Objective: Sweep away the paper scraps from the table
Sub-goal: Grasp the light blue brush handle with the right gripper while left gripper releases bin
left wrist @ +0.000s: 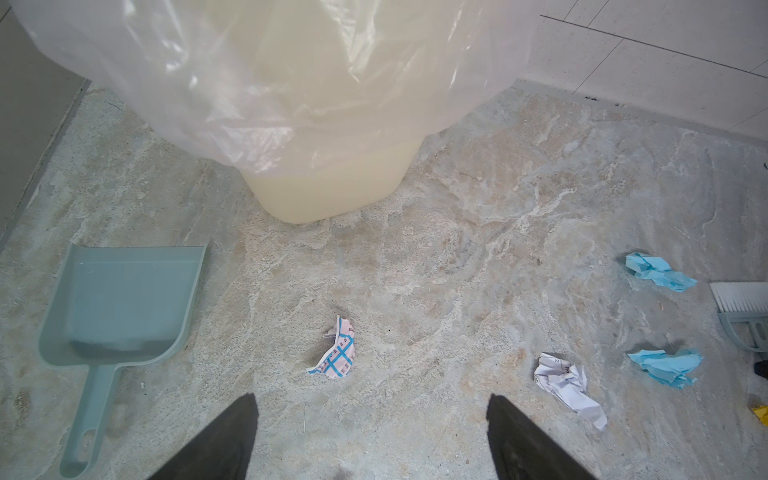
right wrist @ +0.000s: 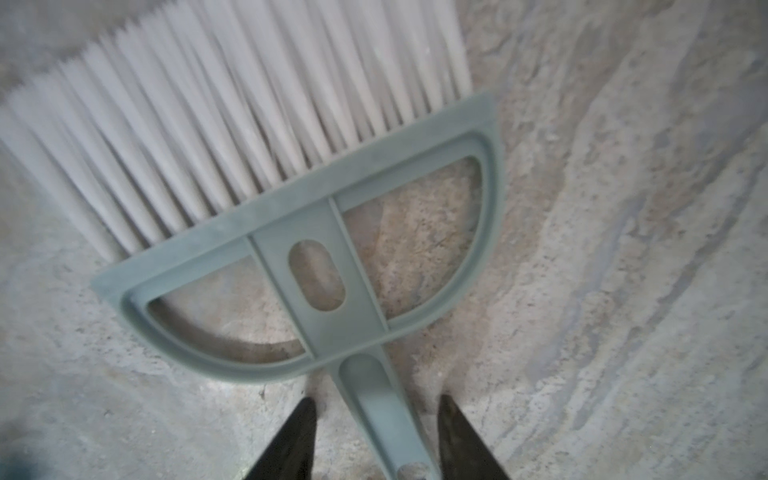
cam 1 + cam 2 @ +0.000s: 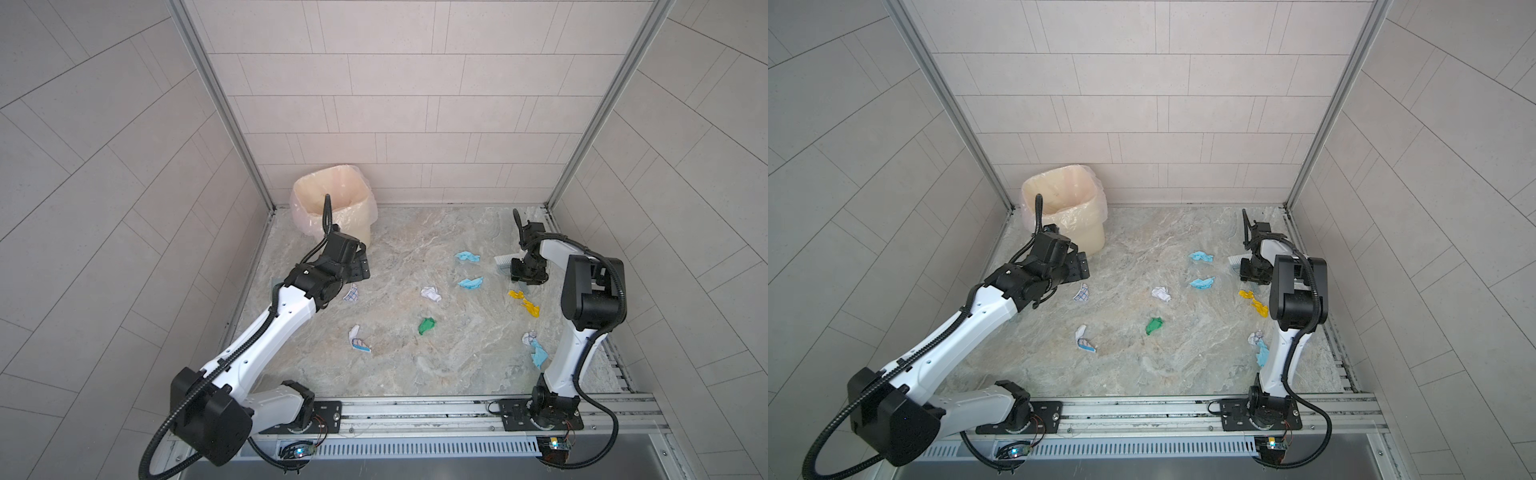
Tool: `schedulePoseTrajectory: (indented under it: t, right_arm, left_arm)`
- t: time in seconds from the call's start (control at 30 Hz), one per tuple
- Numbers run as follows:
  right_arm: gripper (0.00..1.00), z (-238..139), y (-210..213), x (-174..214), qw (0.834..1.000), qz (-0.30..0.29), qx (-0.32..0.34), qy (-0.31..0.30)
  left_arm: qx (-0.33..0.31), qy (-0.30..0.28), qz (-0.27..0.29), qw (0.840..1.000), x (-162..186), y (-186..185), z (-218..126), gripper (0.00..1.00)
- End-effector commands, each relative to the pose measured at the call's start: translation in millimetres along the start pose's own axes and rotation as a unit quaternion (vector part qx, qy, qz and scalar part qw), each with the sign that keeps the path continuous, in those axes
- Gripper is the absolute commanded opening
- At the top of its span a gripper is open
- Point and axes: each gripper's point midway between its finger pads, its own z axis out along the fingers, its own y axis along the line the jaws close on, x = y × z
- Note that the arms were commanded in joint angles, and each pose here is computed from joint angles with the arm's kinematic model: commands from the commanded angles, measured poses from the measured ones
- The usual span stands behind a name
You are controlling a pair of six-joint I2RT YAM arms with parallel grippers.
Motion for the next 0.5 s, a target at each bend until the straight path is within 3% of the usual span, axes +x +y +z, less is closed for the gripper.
schedulePoseTrajectory:
  t: [0.0, 0.1, 0.47]
  right_arm:
    - [0.36, 19.9, -12.9, 20.8, 0.999, -0.006, 0.031, 0.044]
    - [0.24, 19.2, -12.4, 20.2, 0.999, -0.009, 0.029, 0.045]
    - [0.02, 16.0, -13.0, 18.6, 0.999, -0.016, 0.029, 0.039]
  left_arm:
    - [-0.007, -0.014, -0.010, 1.000, -4.4, 3.8, -7.7, 0.92]
    - [-0.006, -0.014, -0.010, 1.000, -5.2, 3.4, -7.6, 0.92]
    - [0.000, -0.002, -0.007, 1.000, -1.9, -2.4, -1.9, 0.92]
